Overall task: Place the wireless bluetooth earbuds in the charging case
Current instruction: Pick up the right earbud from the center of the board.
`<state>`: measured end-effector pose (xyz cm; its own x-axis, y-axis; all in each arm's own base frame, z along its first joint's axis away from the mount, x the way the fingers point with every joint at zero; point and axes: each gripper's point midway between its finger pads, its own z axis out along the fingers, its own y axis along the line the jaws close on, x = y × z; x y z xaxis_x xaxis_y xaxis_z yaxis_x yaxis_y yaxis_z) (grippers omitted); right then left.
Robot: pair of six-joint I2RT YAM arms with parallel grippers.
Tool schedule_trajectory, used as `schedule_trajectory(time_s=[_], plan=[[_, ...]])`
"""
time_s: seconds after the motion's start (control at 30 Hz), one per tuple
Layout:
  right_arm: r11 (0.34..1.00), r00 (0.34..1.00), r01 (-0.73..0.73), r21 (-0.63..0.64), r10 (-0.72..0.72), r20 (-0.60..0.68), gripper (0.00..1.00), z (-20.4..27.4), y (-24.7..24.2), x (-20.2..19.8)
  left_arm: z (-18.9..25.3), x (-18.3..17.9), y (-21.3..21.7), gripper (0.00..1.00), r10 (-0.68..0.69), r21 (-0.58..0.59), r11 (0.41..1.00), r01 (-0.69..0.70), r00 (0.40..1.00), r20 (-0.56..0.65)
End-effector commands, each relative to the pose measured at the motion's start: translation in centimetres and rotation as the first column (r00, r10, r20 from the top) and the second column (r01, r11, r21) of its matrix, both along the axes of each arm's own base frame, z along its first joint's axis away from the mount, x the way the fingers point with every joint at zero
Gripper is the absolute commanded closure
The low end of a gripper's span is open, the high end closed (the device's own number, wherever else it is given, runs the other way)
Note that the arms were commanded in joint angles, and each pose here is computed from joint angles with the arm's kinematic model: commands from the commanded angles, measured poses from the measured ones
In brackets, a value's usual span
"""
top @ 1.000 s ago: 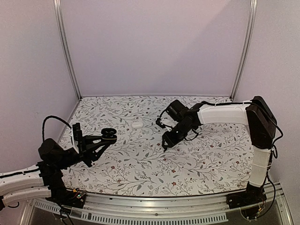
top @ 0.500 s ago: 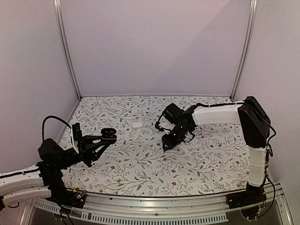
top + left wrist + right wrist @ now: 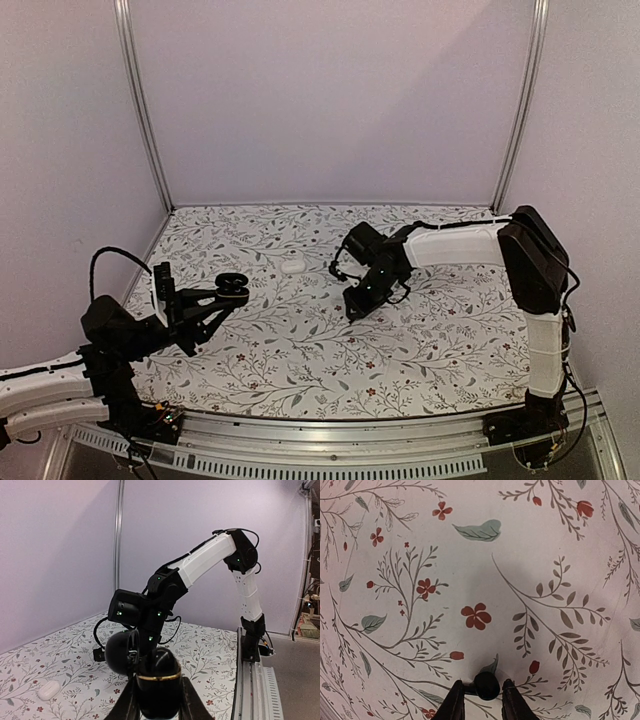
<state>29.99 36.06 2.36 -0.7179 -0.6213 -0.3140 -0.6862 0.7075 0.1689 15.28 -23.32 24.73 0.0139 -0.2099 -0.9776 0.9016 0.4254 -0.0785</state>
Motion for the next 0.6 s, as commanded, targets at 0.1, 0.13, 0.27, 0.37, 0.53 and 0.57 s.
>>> schedule_trajectory(time_s=[0.1,0.13,0.27,0.37,0.53,0.57], plan=[[0.999,1.0,-0.005,-0.041,0.005,0.009,0.77,-0.9,0.2,0.2,0.4,0.1,0.1,1.0,0.01,-0.002,1.0,-0.01,1.0,0.025],[0.999,1.0,-0.006,-0.051,0.006,0.009,0.78,-1.1,0.0,0.2,0.5,0.0,0.1,1.0,0.009,-0.003,1.0,-0.009,1.0,0.026],[0.997,1.0,-0.01,-0.07,0.011,0.012,0.79,-1.2,-0.2,-0.1,0.4,0.0,0.1,1.0,0.008,-0.001,1.0,-0.007,1.0,0.027],[0.997,1.0,-0.02,-0.08,0.021,0.011,0.79,-1.4,-0.1,-0.4,0.4,0.0,0.0,1.0,0.006,0.0,1.0,-0.006,1.0,0.028],[0.995,1.0,-0.03,-0.091,0.03,0.007,0.75,-1.6,0.0,-0.9,0.4,0.0,0.0,1.0,0.005,0.001,1.0,-0.005,1.0,0.028],[0.995,1.0,-0.029,-0.091,0.029,0.006,0.77,-1.6,0.0,-0.9,0.4,0.0,0.0,1.0,0.005,0.002,1.0,-0.005,1.0,0.027]])
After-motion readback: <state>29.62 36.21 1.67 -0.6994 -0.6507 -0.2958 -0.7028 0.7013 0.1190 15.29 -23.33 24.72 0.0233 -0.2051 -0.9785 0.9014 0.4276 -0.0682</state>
